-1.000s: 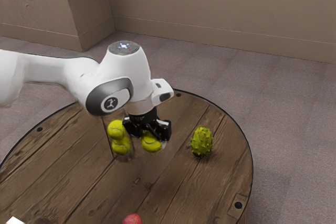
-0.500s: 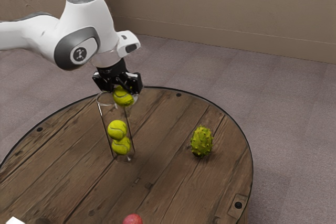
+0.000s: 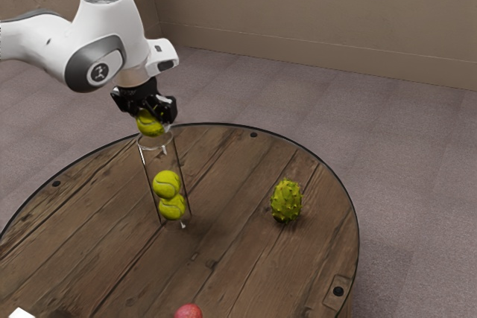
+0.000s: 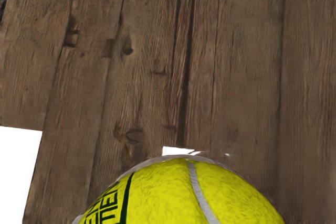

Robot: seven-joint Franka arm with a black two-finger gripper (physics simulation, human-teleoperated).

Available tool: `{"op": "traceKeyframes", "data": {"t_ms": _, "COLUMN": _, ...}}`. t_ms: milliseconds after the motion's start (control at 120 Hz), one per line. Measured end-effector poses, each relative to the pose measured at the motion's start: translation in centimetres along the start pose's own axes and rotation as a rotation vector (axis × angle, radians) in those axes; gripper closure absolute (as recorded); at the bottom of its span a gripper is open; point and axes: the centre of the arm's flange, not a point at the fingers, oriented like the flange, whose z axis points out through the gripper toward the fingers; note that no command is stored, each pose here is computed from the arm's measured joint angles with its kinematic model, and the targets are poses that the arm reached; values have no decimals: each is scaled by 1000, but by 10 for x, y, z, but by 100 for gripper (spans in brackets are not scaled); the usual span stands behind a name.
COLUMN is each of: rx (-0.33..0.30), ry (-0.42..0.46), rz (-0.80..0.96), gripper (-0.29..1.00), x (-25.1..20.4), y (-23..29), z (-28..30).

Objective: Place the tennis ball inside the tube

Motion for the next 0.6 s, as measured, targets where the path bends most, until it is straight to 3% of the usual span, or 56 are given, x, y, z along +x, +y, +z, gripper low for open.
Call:
{"op": "traceKeyframes", "data": {"t_ms": 200, "rx": -5, "ry": -18, "rz": 35, "gripper": 20, "x": -1, "y": 2, "z": 5}}
{"op": "traceKeyframes", "data": {"t_ms": 350, "rx": -22, "ry": -33, "rz": 45, "gripper": 10, "x": -3, "y": 1, "z": -1}}
{"op": "traceKeyframes", "data": {"t_ms": 600, "rx": -143, "ry": -34, "rz": 80, "gripper": 3, "x": 50, "y": 17, "z": -127}}
